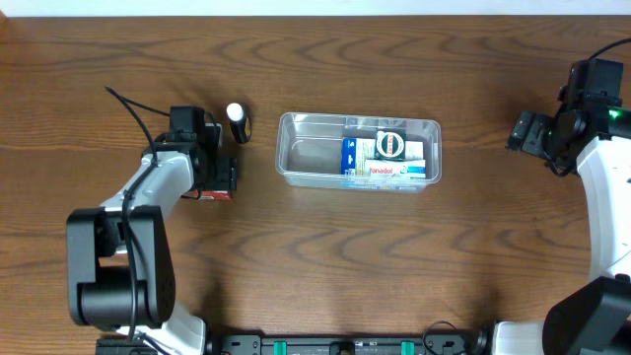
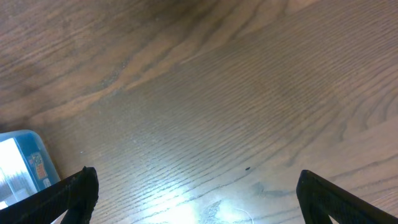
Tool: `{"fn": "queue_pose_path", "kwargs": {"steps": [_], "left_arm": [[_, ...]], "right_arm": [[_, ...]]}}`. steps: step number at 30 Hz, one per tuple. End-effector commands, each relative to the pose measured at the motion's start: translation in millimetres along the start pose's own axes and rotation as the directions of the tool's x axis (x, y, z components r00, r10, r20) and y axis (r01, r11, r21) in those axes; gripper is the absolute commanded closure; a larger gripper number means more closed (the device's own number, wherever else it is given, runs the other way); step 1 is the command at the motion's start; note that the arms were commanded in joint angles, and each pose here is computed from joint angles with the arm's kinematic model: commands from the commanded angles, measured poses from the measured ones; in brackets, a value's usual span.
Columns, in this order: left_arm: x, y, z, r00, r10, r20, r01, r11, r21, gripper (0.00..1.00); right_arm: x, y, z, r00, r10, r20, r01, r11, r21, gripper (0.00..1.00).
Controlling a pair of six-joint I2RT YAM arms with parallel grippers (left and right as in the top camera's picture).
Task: Pack container
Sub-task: 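Lower the left gripper and grasp the red-and-white box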
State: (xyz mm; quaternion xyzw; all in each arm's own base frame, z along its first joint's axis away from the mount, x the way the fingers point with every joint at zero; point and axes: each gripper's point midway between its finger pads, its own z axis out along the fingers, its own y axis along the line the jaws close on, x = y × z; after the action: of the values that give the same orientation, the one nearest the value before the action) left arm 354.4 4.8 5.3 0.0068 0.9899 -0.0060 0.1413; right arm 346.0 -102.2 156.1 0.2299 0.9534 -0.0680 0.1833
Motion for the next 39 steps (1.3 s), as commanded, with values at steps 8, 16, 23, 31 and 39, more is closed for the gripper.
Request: {"fn": "queue_pose_path", "kwargs": {"steps": [8,16,23,31,39], "left_arm": [[-10.0,-0.7,-26.2,0.998,-0.007,0.069,0.007,1.0,0.001,0.33],[-4.8,-0.9,-26.1,0.999,-0.008,0.048,0.008,1.0,0.001,0.3],[5.0,-1.0,-12.6,1.0,-0.009,-0.004,0.009,1.0,0.002,0.3],[13.8,-0.8,8.7,0.998,-0.013,-0.056,0.014,1.0,0.004,0.29],[11.9,-0.8,6.6,0.998,-0.032,-0.047,0.032,0.999,0.002,0.3]], "right_arm": [[-2.7,-5.7,-1.7,1.0,0.001,0.008,-0.001,1.0,0.013,0.01],[-2.7,-5.7,-1.7,1.0,0.001,0.008,-0.001,1.0,0.013,0.01],[-2.7,-5.7,-1.7,1.0,0.001,0.008,-0.001,1.0,0.013,0.01],[-2.7,-5.7,-1.7,1.0,0.001,0.008,-0.001,1.0,0.013,0.01],[-2.7,-5.7,-1.7,1.0,0.001,0.008,-0.001,1.0,0.013,0.01]]}}
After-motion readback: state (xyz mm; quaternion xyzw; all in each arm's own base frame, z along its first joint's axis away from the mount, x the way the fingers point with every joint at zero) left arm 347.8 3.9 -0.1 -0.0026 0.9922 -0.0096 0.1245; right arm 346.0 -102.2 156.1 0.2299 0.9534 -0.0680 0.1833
